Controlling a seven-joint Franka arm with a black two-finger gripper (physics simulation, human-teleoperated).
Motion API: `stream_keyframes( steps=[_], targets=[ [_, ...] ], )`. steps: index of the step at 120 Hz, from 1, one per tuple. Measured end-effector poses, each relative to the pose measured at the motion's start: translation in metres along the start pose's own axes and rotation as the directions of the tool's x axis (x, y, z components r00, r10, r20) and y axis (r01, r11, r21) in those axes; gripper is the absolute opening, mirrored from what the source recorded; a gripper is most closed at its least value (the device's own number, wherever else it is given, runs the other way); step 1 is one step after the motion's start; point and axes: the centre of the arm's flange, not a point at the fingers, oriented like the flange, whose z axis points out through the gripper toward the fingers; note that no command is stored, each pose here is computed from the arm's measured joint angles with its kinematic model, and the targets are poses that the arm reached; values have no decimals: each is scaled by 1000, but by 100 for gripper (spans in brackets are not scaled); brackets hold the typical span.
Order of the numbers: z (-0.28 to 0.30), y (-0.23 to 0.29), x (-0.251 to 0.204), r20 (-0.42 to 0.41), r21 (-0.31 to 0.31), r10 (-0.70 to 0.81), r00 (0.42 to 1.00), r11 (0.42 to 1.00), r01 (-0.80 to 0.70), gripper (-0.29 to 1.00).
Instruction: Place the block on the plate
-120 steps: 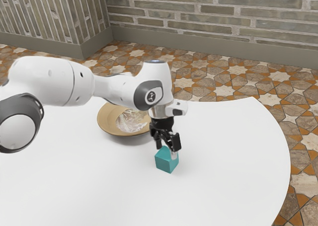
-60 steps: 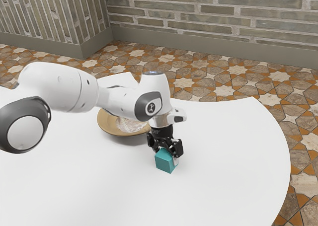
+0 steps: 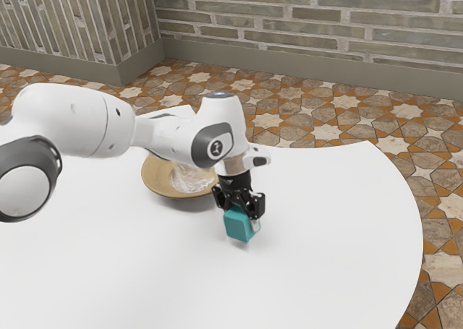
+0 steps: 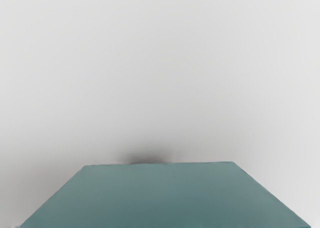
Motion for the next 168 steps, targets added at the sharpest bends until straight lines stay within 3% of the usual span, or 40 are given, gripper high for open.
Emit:
stream_keyframes(
  steps=[25, 63, 99, 121, 136, 168],
  targets=[
    [-46, -18, 2, -73, 20, -38, 997, 999, 40, 39],
    [-99, -117, 41, -202, 8, -190, 961, 981, 195, 40],
    [-74, -207, 57, -195, -8, -313, 930, 948, 317, 42],
    [-72, -214, 58, -194, -14, -318, 928, 947, 322, 56],
    [-101, -209, 54, -227, -14, -304, 925, 951, 309, 63],
    [-164, -182, 38, -268, 57, -183, 946, 977, 205, 68]
  ],
)
